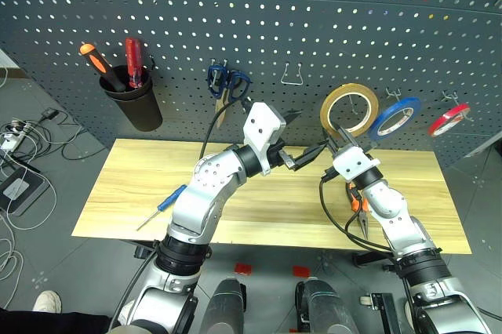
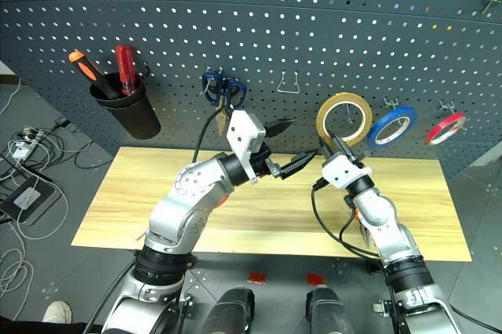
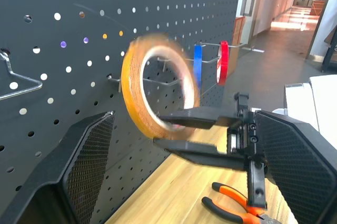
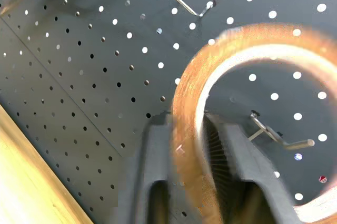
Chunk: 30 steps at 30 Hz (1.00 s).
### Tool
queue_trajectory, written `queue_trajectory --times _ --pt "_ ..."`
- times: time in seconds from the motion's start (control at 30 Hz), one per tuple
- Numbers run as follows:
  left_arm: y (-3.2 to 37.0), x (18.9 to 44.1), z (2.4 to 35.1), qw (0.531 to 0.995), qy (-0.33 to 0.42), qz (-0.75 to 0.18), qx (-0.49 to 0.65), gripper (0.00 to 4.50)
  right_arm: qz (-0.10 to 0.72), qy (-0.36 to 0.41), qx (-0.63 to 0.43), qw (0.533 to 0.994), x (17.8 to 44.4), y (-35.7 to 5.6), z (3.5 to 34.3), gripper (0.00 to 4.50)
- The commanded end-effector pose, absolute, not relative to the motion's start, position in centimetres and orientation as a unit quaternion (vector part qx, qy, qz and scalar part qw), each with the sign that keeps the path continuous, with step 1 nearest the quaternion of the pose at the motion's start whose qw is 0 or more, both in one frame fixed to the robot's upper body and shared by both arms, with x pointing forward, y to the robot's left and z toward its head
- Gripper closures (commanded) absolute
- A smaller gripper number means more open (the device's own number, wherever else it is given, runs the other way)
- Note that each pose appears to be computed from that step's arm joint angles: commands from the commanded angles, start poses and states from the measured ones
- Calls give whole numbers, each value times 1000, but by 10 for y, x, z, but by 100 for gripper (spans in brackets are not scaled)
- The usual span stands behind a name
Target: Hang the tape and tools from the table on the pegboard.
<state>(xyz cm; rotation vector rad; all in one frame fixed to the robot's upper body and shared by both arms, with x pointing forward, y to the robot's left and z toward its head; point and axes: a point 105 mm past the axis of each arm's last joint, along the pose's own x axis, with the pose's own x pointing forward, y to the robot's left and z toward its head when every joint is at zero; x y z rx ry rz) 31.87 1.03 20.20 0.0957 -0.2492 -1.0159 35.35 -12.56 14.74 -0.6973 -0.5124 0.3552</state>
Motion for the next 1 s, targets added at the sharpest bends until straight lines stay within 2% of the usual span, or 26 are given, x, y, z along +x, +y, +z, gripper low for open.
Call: queue_trajectory --times 0.03,0.23,0.3,0.4,0.53,0.7,0.83,1.0 --pt "7 314 213 858 -142 -491 45 0 160 -238 -318 904 355 -133 149 187" --pt "7 313 211 860 -139 -489 42 0 158 -204 -303 917 354 -139 139 4" --pt "7 313 210 860 -137 -489 42 0 158 -190 -298 922 353 -141 134 4" --pt "10 311 202 862 -124 -491 41 0 174 -115 -291 934 342 -147 107 4" --pt "15 305 184 863 -98 -495 42 0 168 -48 -272 946 328 -156 92 4" --pt "29 294 141 862 -35 -502 56 0 135 117 -210 961 315 -177 59 4" --pt "34 290 111 855 -2 -512 87 0 95 178 -169 965 319 -186 55 4" --pt "29 285 102 841 5 -534 92 0 46 217 -138 965 329 -200 61 4"
